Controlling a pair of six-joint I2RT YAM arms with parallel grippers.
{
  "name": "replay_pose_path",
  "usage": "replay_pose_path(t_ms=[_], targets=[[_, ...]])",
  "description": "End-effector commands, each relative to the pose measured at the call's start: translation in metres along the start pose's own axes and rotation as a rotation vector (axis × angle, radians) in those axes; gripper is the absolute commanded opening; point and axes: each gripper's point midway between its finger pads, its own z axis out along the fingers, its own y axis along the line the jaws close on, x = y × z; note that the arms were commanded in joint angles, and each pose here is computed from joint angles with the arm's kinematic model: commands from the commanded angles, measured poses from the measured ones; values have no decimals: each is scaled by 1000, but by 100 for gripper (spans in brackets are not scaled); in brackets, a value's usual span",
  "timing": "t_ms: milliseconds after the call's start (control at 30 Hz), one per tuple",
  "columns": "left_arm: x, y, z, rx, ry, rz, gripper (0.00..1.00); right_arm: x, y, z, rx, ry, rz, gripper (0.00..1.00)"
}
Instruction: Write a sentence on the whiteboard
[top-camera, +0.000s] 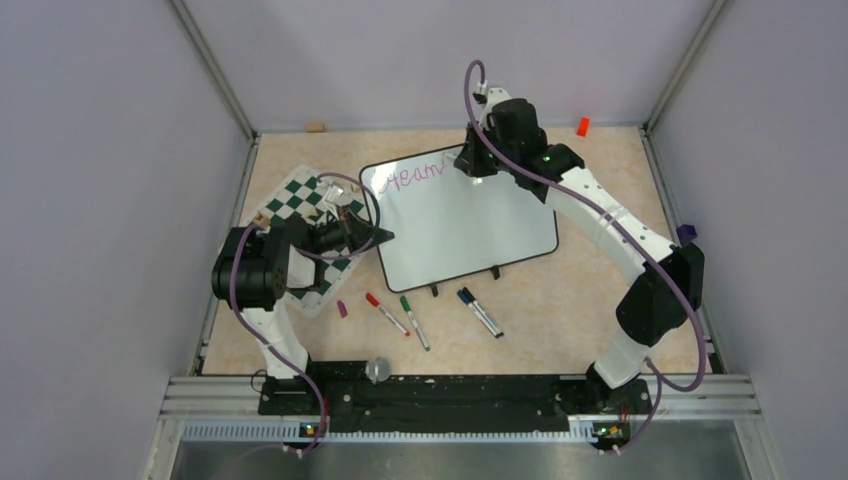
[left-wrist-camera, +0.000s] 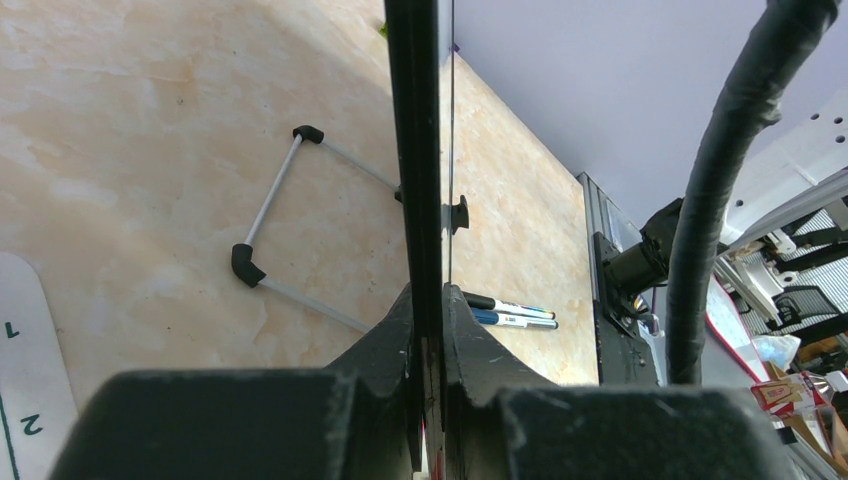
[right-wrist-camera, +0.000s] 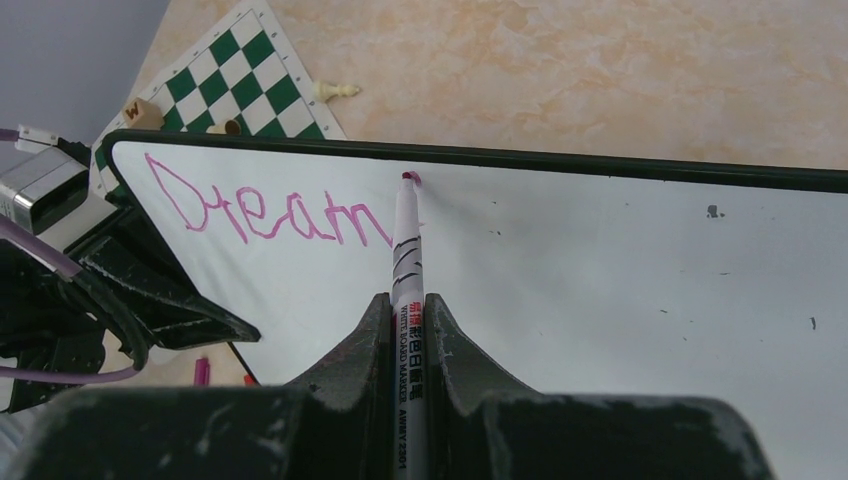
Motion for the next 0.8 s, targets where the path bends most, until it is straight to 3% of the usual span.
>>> replay_pose_path(t_ms=[0,767], targets=[[9,-9,-2,69,44,135,0,-13,3,-1,-21,-26,-6,0],[10,-9,-2,67,43,133,0,12,-9,-12,23,17,-7,0]])
